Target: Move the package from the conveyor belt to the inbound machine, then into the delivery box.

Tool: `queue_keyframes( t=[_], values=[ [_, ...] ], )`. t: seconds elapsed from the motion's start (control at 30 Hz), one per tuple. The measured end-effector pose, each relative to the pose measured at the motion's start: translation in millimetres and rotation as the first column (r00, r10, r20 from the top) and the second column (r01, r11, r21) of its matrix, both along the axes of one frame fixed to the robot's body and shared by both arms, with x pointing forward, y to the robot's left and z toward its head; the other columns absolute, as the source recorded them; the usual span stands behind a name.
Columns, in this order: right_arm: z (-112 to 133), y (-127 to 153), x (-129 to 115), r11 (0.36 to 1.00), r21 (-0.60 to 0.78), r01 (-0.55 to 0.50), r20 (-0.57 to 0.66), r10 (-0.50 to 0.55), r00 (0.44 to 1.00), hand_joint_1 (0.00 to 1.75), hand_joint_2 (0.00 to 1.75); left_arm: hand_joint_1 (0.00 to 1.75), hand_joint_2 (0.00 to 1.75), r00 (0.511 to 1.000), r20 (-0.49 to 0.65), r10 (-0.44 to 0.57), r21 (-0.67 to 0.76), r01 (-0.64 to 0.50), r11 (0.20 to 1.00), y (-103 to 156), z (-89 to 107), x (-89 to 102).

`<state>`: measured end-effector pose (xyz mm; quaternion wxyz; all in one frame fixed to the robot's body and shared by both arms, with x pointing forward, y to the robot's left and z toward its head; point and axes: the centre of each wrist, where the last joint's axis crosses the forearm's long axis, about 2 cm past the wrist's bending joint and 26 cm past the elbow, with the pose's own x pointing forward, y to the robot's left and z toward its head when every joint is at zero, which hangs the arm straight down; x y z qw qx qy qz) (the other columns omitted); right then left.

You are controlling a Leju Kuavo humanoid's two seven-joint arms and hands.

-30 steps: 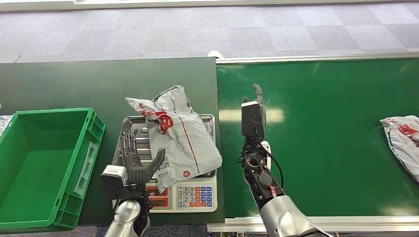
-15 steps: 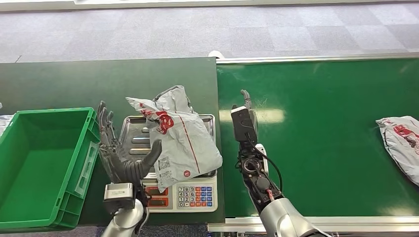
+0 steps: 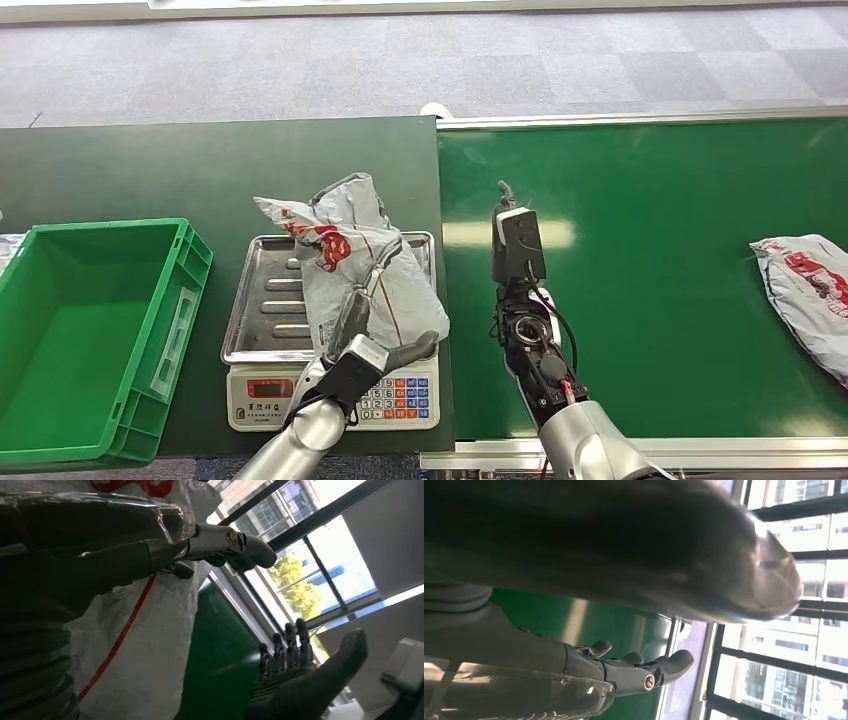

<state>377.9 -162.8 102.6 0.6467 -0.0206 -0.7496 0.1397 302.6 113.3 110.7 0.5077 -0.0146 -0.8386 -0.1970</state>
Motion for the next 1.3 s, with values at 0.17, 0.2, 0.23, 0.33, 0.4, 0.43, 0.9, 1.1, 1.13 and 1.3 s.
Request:
queue_keyframes(
  t=[0.17,0.2,0.23,0.33,0.4,0.43,0.9,1.1,1.13,1.3],
  values=[
    [0,-8,0,0.997,-0.050,-0.052,-0.031,0.050,0.998,0.00,0.00,0.00,1.75,0.984,-0.162,0.071,0.150,-0.046,0.988,11,-20.5,5.2],
    [1,-9,1,0.997,-0.057,-0.058,-0.032,0.057,0.998,0.00,0.00,0.00,1.75,0.981,-0.171,0.091,0.184,-0.059,0.981,12,-21.7,6.9],
    [2,-10,1,0.996,-0.063,-0.064,-0.033,0.062,0.998,0.00,0.00,0.00,1.75,0.978,-0.177,0.110,0.218,-0.070,0.973,13,-22.5,8.4],
    [4,-12,2,0.994,-0.081,-0.072,-0.031,0.069,0.997,0.00,0.00,0.00,1.75,0.969,-0.191,0.156,0.289,-0.097,0.953,13,-23.9,11.4],
    [5,-12,2,0.993,-0.089,-0.073,-0.029,0.071,0.997,0.00,0.00,0.00,1.75,0.964,-0.192,0.183,0.302,-0.119,0.946,13,-24.4,12.4],
    [5,-12,2,0.993,-0.092,-0.074,-0.028,0.072,0.997,0.00,0.00,0.00,1.75,0.962,-0.190,0.198,0.303,-0.134,0.944,13,-24.5,12.7],
    [4,-12,-4,0.991,-0.111,-0.077,-0.023,0.075,0.997,0.00,0.00,1.71,1.75,0.933,-0.194,0.303,0.187,-0.268,0.945,20,-26.8,7.4],
    [3,-12,-5,0.989,-0.120,-0.085,-0.029,0.082,0.996,0.00,0.00,1.75,1.75,0.930,-0.177,0.322,0.165,-0.295,0.941,22,-26.6,5.2],
    [3,-12,-5,0.989,-0.121,-0.086,-0.031,0.083,0.996,0.00,0.00,1.75,1.75,0.930,-0.179,0.321,0.160,-0.295,0.942,22,-26.4,5.3],
    [2,-13,-6,0.988,-0.123,-0.093,-0.037,0.089,0.995,0.00,0.00,1.75,1.75,0.931,-0.182,0.317,0.138,-0.295,0.946,22,-26.2,5.6]
  ],
)
